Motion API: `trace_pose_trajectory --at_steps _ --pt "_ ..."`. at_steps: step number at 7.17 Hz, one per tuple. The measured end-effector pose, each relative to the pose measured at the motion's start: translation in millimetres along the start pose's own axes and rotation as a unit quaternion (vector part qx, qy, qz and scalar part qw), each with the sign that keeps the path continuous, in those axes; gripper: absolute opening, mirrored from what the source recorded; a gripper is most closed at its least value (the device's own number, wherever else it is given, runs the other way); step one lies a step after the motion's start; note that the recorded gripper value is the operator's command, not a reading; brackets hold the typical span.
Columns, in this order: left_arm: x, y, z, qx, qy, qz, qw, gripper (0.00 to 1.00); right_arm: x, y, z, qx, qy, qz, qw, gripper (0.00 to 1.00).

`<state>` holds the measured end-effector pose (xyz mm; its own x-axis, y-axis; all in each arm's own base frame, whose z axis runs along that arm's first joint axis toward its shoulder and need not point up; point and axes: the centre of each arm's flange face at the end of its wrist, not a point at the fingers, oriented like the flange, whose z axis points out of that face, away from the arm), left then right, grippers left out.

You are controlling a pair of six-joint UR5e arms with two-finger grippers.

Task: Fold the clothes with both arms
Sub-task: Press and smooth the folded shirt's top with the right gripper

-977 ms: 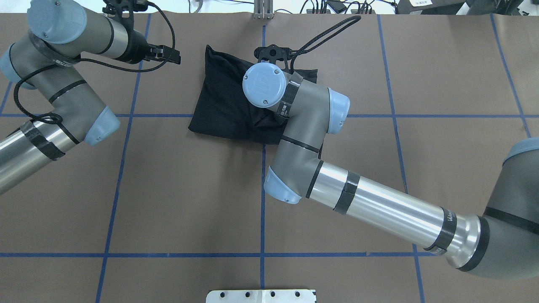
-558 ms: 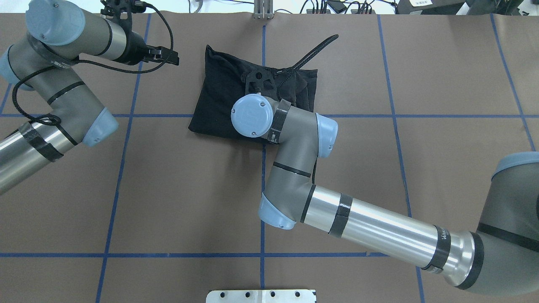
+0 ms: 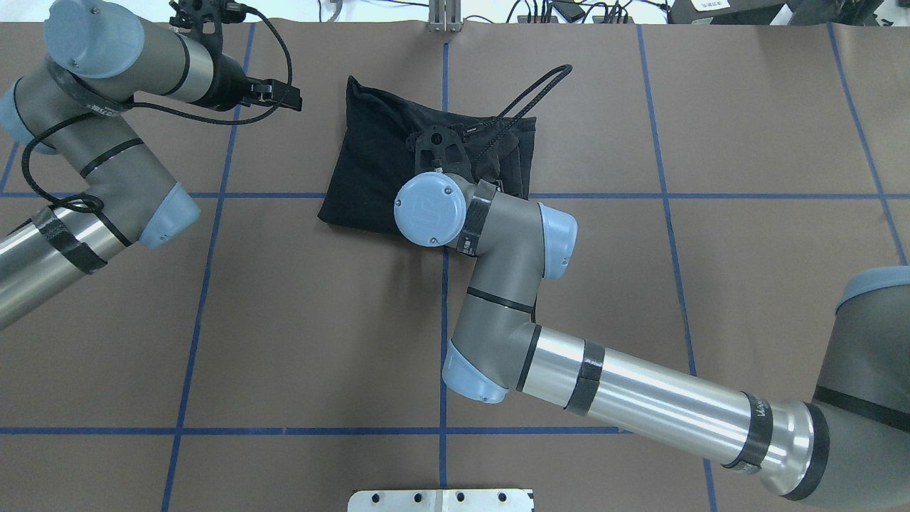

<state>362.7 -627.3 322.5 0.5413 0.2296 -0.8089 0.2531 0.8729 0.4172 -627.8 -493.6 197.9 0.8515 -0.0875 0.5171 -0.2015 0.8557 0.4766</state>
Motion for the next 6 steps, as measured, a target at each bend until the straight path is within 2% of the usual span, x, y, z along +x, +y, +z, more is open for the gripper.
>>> trace_pose_trajectory --at_steps 1,3,5,6 --pt "0.1 0.0 0.1 0.000 0.000 0.000 1.0000 1.00 5.9 3.6 -0.3 -0.001 0.000 -0.015 0.9999 0.29" --pt "0.3 -0.2 0.0 0.000 0.001 0.000 1.0000 1.00 26.7 14.1 -3.9 -0.001 -0.002 -0.043 0.9991 0.17" --pt "-1.1 0.7 0.4 0.000 -0.001 -0.001 1.0000 1.00 30.6 15.2 -6.2 0.001 -0.002 -0.049 0.9988 0.00" --pt "-2.5 1.6 0.8 -0.001 -0.001 -0.001 1.0000 1.00 30.9 13.2 -6.9 0.003 -0.001 -0.052 0.9987 0.00"
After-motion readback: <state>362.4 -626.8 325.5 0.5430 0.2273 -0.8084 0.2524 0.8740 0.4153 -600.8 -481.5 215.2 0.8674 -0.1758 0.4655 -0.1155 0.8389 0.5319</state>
